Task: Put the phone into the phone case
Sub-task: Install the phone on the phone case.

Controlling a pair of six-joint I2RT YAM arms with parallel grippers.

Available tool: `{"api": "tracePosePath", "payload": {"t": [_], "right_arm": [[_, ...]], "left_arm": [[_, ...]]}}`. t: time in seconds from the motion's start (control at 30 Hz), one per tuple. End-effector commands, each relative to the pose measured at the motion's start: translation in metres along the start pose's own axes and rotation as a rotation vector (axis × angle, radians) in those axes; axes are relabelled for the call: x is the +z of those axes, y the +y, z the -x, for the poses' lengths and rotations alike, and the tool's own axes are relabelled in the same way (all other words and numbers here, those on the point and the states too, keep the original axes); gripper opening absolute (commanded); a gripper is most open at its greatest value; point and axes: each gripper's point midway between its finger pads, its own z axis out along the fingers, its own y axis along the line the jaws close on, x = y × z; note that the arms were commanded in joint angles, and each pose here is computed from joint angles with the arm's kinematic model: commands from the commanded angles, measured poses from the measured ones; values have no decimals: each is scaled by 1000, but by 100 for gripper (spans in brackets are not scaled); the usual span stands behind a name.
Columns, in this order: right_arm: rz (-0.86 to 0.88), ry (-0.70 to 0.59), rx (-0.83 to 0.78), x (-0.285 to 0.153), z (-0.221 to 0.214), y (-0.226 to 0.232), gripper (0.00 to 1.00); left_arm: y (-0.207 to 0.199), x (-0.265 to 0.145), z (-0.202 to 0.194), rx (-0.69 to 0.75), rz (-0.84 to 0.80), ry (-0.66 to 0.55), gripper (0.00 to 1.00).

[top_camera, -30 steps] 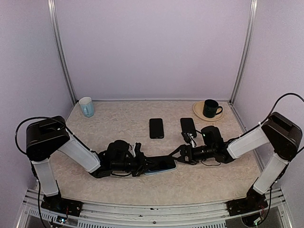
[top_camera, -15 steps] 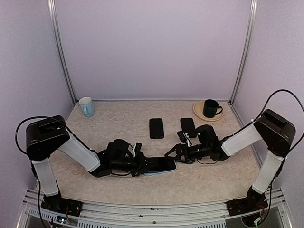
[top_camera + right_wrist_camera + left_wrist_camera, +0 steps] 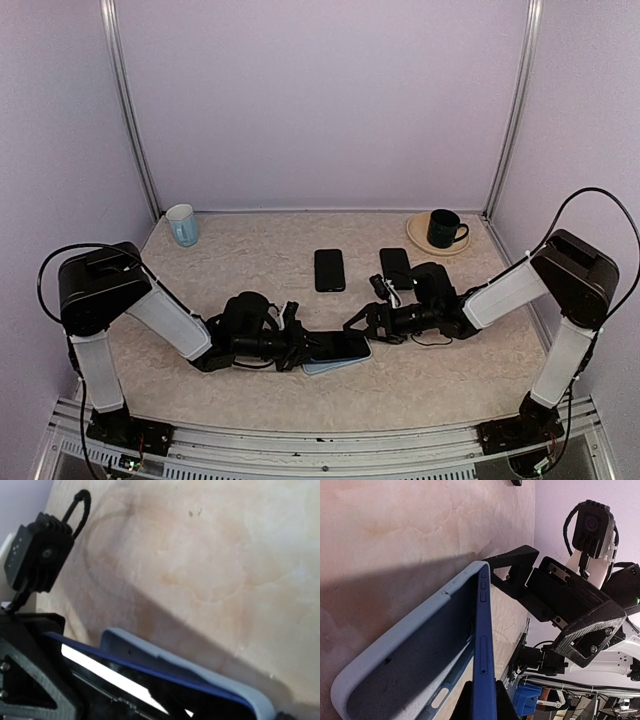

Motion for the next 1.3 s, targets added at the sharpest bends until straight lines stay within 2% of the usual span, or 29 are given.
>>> {"api": "tracePosePath", "payload": {"t": [0.0,0.13,0.33,0.73,1.03,1.27], "right_arm": [[9,59,-8,8,-18,8,100],[-5,36,-15,2,-14,11,100],[-17,22,-15,-3,-12,13,100],[-29,17,-16,-8,-17,13,100],[-34,38,-19,-7,-23,11,100],[-19,54,-28,-5,-28,14,100]], "left_arm": [[40,0,-19,-97,122,65,0],[49,-7,-26,-174,152,62,0],[42,-11,-23,-187,189,18,0],[55,-8,-32,-285,168,55,0],[47,12,-35,-211,97,99,0],[56,9,-33,-201,122,87,0]]}}
